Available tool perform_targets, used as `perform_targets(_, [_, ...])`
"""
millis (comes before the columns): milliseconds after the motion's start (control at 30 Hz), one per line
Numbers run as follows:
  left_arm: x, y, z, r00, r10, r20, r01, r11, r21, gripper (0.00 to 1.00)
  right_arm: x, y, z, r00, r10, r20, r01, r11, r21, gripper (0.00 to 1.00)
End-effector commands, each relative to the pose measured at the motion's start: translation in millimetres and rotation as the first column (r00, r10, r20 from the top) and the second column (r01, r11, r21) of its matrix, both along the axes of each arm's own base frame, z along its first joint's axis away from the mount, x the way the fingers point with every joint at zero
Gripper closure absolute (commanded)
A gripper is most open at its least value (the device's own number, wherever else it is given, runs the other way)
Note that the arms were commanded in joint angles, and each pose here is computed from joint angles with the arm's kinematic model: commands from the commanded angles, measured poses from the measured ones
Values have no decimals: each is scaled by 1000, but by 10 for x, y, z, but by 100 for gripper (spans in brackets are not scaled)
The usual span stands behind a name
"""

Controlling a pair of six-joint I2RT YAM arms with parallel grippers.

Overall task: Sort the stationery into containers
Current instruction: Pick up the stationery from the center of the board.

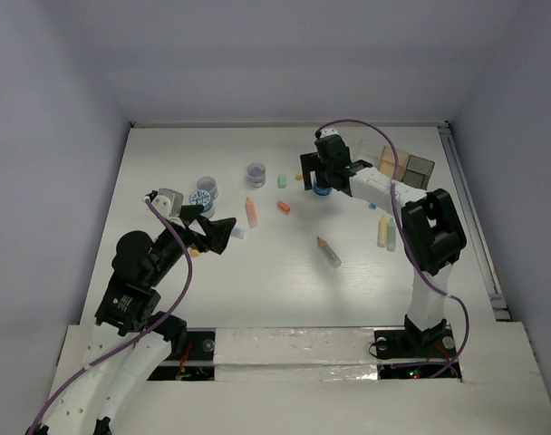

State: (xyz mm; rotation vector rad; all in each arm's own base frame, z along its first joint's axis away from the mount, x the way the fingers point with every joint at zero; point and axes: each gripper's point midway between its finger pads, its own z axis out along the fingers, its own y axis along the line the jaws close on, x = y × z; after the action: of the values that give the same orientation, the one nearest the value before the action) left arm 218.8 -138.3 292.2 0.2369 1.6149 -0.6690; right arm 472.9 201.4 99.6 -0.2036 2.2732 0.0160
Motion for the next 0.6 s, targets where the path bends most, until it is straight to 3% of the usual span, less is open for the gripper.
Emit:
perform_targets(0, [9,-2,252,998,1,66,0,1000,-15,1,183,14,159,999,-13,44,12,999,32,1])
perform_targets(200, [20,-1,252,998,4,64,-3,1000,-15,1,267,8,69,1000,-11,22,10,999,53,9])
perform_targets(300, [24,-2,245,998,4,63,-3,1000,-14,1,301,31,41,1000,-11,20,10,998,56,23])
perform_targets(333, [25,-2,245,998,4,64,-3,1000,-13,1,328,-6,39,1000,-21,20,20,998,60,40])
perform_targets(400, [27,-4,242,998,4,61,-3,1000,-14,1,349,-21,91,999,-35,36,32,998,62,59])
perform_targets(500, [30,-1,245,998,6,64,-5,1000,-13,1,375,-23,396,993,-44,112,33,995,97,71])
perform_targets(567, [36,-5,231,998,6,59,-5,1000,-12,1,395,-17,660,983,-50,178,27,991,130,74])
